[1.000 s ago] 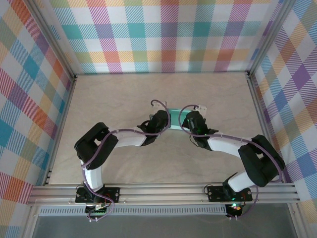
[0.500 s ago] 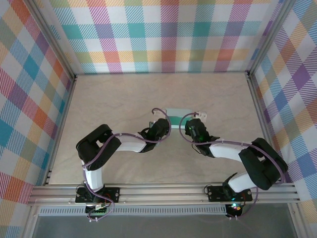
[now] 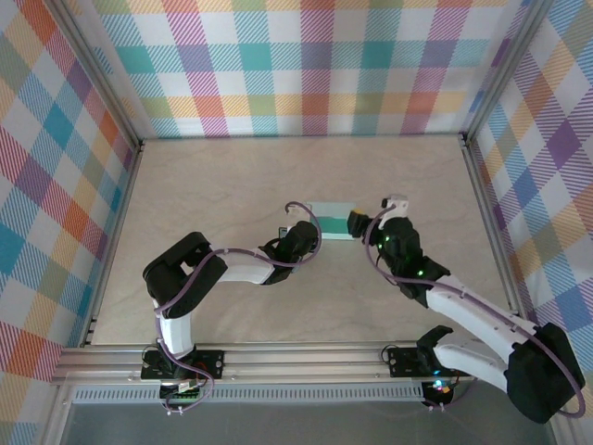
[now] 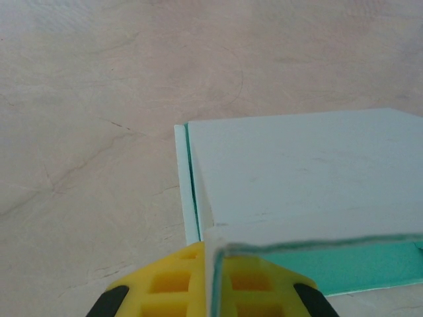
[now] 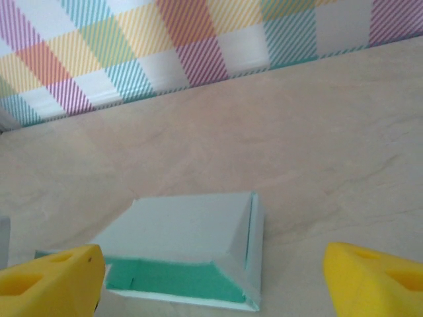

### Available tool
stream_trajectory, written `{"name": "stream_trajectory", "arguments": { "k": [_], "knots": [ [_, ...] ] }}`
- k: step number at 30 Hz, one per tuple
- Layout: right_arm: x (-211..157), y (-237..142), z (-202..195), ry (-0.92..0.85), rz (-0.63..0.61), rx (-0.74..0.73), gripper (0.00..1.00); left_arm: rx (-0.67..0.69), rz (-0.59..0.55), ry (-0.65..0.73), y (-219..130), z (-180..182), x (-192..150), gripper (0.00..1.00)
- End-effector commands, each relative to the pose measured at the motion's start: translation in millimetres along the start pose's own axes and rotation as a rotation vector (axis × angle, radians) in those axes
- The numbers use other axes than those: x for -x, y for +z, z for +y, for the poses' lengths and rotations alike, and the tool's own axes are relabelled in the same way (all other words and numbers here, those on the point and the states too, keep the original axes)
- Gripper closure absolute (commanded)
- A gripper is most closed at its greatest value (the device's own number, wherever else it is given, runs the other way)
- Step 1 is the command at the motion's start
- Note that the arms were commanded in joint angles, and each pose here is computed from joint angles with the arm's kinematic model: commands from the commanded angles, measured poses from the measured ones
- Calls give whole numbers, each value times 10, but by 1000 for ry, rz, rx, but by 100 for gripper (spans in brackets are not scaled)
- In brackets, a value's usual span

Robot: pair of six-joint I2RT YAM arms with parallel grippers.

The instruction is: Fold the paper box

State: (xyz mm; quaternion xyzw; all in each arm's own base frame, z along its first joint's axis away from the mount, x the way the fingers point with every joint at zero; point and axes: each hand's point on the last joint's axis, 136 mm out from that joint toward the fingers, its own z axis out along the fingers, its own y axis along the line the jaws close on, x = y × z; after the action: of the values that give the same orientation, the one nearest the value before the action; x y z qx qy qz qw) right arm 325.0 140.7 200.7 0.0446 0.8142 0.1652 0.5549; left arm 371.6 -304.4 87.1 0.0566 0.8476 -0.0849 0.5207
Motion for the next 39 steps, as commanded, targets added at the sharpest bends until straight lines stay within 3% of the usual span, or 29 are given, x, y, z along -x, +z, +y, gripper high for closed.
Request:
{"name": "stream_trajectory", "arguments": {
  "k": [1, 4, 8, 18, 22, 25, 30, 31, 36, 39],
  "knots": [
    [-43, 143, -6, 135, 204, 29, 12, -11, -7, 38, 17, -94, 35, 100],
    [-161, 372, 72, 223, 374, 59, 12, -19, -7, 42, 12, -126, 39, 98],
    [-319, 676, 66, 263, 483, 38, 12, -20, 2, 52, 10, -136, 19, 94],
    [-622, 1050, 13, 400, 596, 74, 14, -53, 9, 89, -103, -164, 56, 82],
    [-683, 1087, -19, 414, 605, 55, 14, -89, -2, 103, -220, -200, 74, 44],
    [-693, 1110, -46, 406, 605, 43, 14, -126, 10, 101, -300, -229, 52, 28],
    [-694, 1153, -75, 387, 610, 33, 13, -262, 14, 123, -553, -309, -83, 13],
    [-698, 1162, -77, 383, 612, 33, 13, -312, 8, 128, -643, -339, -102, 4],
    [-734, 1210, -123, 375, 620, 39, 13, -489, 3, 94, -1034, -484, 71, 0],
    [-790, 1226, -158, 360, 622, 34, 13, -485, -13, 38, -1146, -470, 362, 0]
  ]
}}
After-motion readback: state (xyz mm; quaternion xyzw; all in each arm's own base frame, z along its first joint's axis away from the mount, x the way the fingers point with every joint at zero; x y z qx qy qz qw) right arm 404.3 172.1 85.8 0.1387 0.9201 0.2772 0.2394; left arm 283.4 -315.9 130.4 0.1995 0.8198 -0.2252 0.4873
